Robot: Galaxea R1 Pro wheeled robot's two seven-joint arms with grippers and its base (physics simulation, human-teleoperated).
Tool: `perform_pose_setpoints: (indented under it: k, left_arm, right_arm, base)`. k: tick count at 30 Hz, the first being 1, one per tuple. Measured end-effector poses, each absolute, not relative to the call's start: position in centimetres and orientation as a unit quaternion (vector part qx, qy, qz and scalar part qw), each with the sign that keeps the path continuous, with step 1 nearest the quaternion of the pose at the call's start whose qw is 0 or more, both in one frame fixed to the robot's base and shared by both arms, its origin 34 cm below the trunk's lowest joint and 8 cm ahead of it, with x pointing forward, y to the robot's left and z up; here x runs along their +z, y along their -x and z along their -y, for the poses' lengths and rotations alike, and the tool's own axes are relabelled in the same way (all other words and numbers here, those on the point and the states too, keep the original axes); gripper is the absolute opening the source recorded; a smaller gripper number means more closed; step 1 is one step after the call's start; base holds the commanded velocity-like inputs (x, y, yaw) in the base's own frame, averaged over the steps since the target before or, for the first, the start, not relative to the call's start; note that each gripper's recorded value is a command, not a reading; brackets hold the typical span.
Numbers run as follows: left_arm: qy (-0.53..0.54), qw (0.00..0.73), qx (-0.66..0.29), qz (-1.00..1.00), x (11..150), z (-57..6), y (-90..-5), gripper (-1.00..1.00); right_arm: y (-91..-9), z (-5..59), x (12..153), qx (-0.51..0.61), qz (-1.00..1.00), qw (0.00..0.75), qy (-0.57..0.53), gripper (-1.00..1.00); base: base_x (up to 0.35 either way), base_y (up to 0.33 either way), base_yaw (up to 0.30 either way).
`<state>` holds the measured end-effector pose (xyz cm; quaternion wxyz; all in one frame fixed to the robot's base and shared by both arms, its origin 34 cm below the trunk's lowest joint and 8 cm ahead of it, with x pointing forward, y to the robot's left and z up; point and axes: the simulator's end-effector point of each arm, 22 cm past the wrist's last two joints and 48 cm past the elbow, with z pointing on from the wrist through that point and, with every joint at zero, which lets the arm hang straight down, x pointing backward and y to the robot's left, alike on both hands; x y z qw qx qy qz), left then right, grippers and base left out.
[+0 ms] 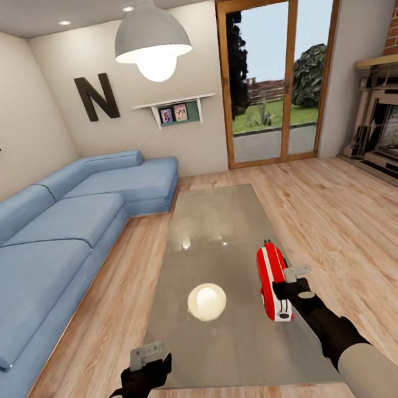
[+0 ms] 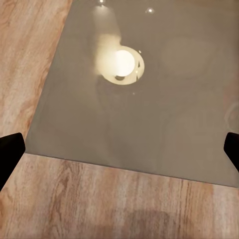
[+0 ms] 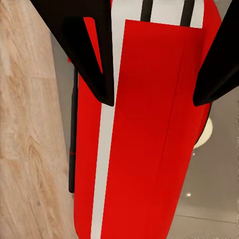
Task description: Turn on the radio receiver that's on the table in the living room.
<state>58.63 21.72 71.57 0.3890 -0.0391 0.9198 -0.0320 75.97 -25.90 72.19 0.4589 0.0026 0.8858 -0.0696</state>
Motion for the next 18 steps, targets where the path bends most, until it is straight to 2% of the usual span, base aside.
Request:
perform_pose_setpoints:
  k: [3, 7, 14, 18]
  left_arm:
    - [0.039, 0.389, -0.032, -0.92, 71.6, -21.7, -58.6, 1.0]
    - [0.039, 0.389, -0.031, -0.92, 71.5, -21.7, -58.6, 1.0]
    - [0.038, 0.389, -0.032, -0.92, 71.5, -21.7, -58.6, 1.0]
    - [0.039, 0.389, -0.034, -0.92, 71.6, -21.6, -58.6, 1.0]
  right_arm:
    - [-76.1, 24.6, 72.2, -0.042, -0.886, 0.461, 0.01, -1.0]
    - [-76.1, 20.1, 72.8, 0.06, -0.882, 0.463, 0.064, -1.0]
    - [-75.3, 19.3, 72.6, 0.097, -0.88, 0.456, 0.097, -1.0]
    - [-75.2, 19.2, 72.5, 0.102, -0.879, 0.455, 0.1, -1.0]
  base:
    - [0.0, 0.0, 0.0]
    - [0.0, 0.0, 0.0]
    - [0.0, 0.0, 0.0]
    - [-0.143, 0.0, 0.0]
